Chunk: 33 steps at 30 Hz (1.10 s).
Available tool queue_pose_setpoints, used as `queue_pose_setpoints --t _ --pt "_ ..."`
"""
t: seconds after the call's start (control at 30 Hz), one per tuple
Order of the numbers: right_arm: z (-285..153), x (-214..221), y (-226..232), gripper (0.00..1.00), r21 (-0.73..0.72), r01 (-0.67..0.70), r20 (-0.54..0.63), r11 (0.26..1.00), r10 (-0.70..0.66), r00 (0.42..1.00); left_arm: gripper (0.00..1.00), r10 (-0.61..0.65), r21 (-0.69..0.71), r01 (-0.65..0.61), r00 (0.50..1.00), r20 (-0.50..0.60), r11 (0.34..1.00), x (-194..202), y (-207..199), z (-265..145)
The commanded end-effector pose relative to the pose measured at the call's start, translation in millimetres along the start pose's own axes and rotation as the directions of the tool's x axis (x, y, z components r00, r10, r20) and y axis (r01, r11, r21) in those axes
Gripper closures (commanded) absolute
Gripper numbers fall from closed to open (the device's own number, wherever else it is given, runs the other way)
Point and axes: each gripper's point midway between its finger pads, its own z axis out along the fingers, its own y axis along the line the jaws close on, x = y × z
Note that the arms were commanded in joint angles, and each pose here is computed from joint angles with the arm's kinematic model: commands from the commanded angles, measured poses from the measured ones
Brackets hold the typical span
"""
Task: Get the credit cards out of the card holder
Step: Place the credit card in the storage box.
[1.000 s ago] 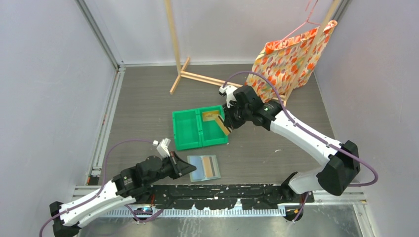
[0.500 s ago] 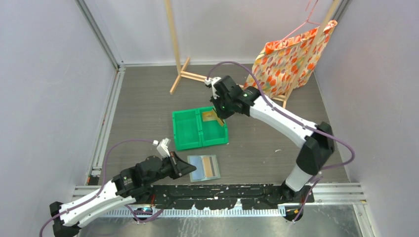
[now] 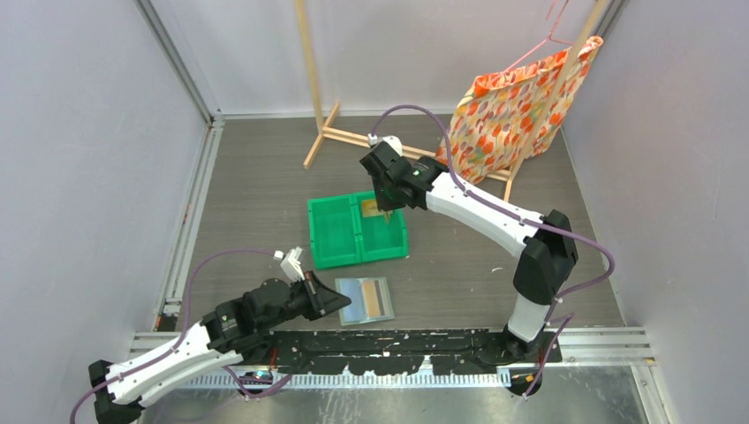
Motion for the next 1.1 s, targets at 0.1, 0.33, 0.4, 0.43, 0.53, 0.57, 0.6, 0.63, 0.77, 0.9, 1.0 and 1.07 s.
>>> queue_pose_setpoints --t 0.1,0.33,0.4,0.43,0.53,0.57,0.6,0.63,0.77,0.9,1.0,1.07 --pt "-33 -51 -3 0.99 0.005 -0.439 0.228 0.898 0.426 0.875 0.99 0.0 0.109 -0.003 1.0 0.028 0.994 -11 -34 -6" --pt "-35 -55 -14 0.99 0.113 -0.708 0.286 0.697 0.659 0.695 0.99 -0.004 0.114 0.0 0.999 0.036 0.993 -13 -34 -10" --pt "-33 -51 -13 0.99 0.147 -0.755 0.288 0.639 0.703 0.651 0.99 -0.006 0.113 0.002 0.999 0.038 0.994 -13 -33 -11" --pt "-32 -51 -11 0.99 0.152 -0.776 0.292 0.612 0.722 0.627 0.99 -0.007 0.112 0.002 0.999 0.039 0.994 -13 -33 -11" --pt "-32 -50 -7 0.99 0.153 -0.825 0.333 0.543 0.758 0.561 0.99 -0.007 0.111 0.003 0.999 0.04 0.994 -13 -32 -12" --pt "-32 -51 -4 0.99 0.146 -0.841 0.346 0.521 0.77 0.537 0.99 -0.007 0.108 0.003 0.999 0.04 0.994 -13 -32 -13" --pt "-34 -52 -6 0.99 0.149 -0.855 0.362 0.497 0.777 0.515 1.0 -0.007 0.108 0.003 0.999 0.039 0.994 -13 -32 -14" --pt "-33 -54 -4 0.99 0.141 -0.868 0.366 0.476 0.79 0.492 1.0 -0.007 0.106 0.003 0.999 0.039 0.994 -13 -31 -14" --pt "-31 -59 2 0.99 0.115 -0.907 0.365 0.405 0.832 0.418 1.0 -0.008 0.107 0.003 0.999 0.046 0.994 -14 -30 -16" --pt "-27 -61 8 0.99 0.093 -0.931 0.353 0.354 0.862 0.363 1.0 -0.013 0.106 0.007 0.999 0.05 0.994 -14 -28 -18" --pt "-18 -57 15 0.99 0.092 -0.953 0.323 0.29 0.896 0.304 0.99 -0.017 0.102 0.012 0.998 0.052 0.995 -14 -26 -20" --pt "-10 -52 19 0.99 0.094 -0.965 0.308 0.243 0.915 0.26 1.0 -0.02 0.1 0.014 0.998 0.053 0.995 -14 -25 -20"
